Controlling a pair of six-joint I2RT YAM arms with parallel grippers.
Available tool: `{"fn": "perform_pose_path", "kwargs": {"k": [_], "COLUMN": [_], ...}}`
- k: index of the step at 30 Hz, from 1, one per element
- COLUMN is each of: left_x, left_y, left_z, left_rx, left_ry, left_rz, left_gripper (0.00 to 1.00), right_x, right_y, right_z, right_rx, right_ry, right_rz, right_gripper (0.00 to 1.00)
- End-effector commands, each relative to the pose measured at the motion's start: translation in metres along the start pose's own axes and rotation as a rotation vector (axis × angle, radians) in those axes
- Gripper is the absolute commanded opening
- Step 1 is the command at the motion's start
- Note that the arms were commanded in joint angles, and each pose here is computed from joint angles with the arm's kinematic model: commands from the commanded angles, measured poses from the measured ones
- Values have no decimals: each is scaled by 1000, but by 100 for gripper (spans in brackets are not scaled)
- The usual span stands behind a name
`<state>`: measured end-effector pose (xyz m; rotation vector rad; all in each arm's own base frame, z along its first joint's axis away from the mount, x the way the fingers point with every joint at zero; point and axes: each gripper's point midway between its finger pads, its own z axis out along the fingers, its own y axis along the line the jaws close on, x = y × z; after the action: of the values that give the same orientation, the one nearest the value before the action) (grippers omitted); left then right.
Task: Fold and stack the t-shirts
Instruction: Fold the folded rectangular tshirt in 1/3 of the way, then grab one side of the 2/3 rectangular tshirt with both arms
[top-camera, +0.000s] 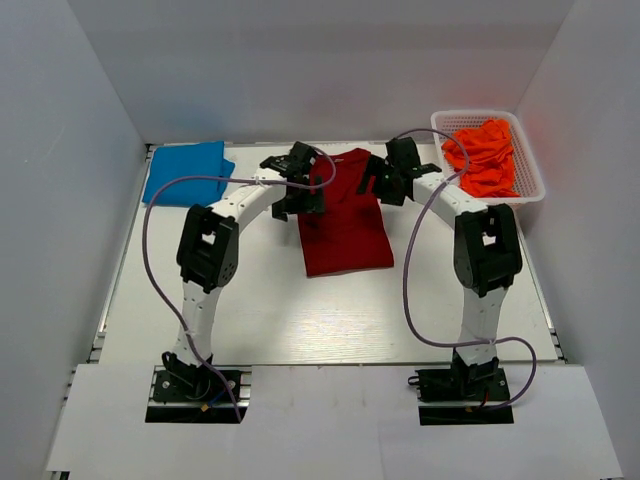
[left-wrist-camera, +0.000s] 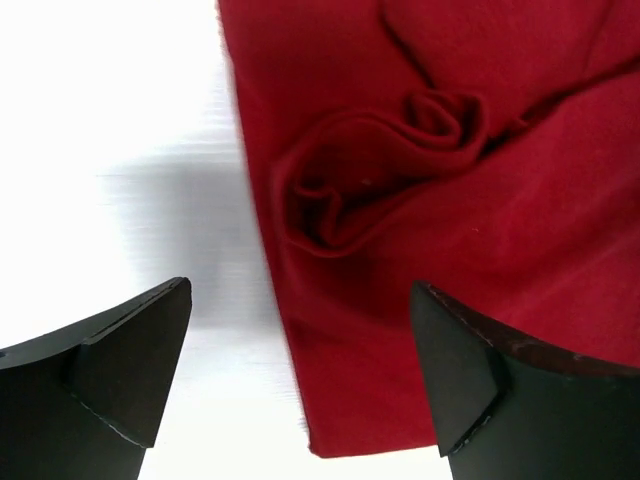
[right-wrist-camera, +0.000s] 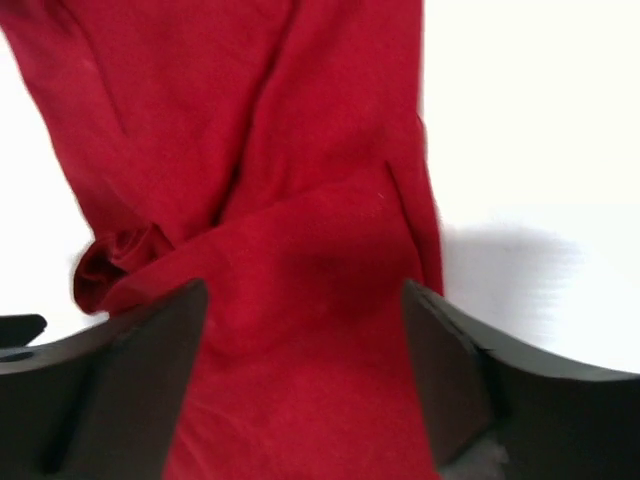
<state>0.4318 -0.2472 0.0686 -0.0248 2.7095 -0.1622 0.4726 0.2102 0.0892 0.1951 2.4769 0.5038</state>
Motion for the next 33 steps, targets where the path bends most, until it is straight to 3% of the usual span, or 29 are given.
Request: {"fn": "perform_pose_path", "kwargs": {"k": [1,2,5,9,13,17,21,22,23,26,29,30,31,33], "left_x": [-20,-14,22,79,125,137,139,141,141,145,164,170,175,185], "left_y": [2,3,0,-6,-15,-23,-21,-19,-19,-25,-28,-32,-35,-35], "left_z": [-50,-54,-63,-70,-53,-41,-31,-23,-23,-16,-8,-9,-9,-8], "left_rx": [52,62,109,259,378,399,363,345,345,348,338,355,374,374], "left_ry": [-104,-91,-49,54,106,155,152,161,161,187,237,253,269,291], "left_rz": [-8,-6,31,57,26,5,1,-1,-1,8,15,2,-11,-29], "left_gripper": [100,100,100,100,100,88,80,73,73,60,39,24,15,0], "right_x": [-26,-33,4,73,109,124,140,146,147,154,160,161,169,175], "right_y": [17,22,4,-32,-54,-62,-77,-81,-82,-84,-84,-83,-87,-85], "right_z": [-28,-49,-68,-78,-80,-70,-60,-57,-57,-56,-59,-59,-60,-62], "right_rx": [-67,-84,-64,-11,21,42,96,105,110,110,104,96,101,85], "right_ry": [-101,-138,-95,7,62,112,154,171,172,192,205,202,221,248], "right_rz": [-44,-37,2,20,32,48,60,67,71,77,82,79,82,89], "right_gripper": [86,90,90,90,90,90,70,66,62,53,48,44,37,10]}}
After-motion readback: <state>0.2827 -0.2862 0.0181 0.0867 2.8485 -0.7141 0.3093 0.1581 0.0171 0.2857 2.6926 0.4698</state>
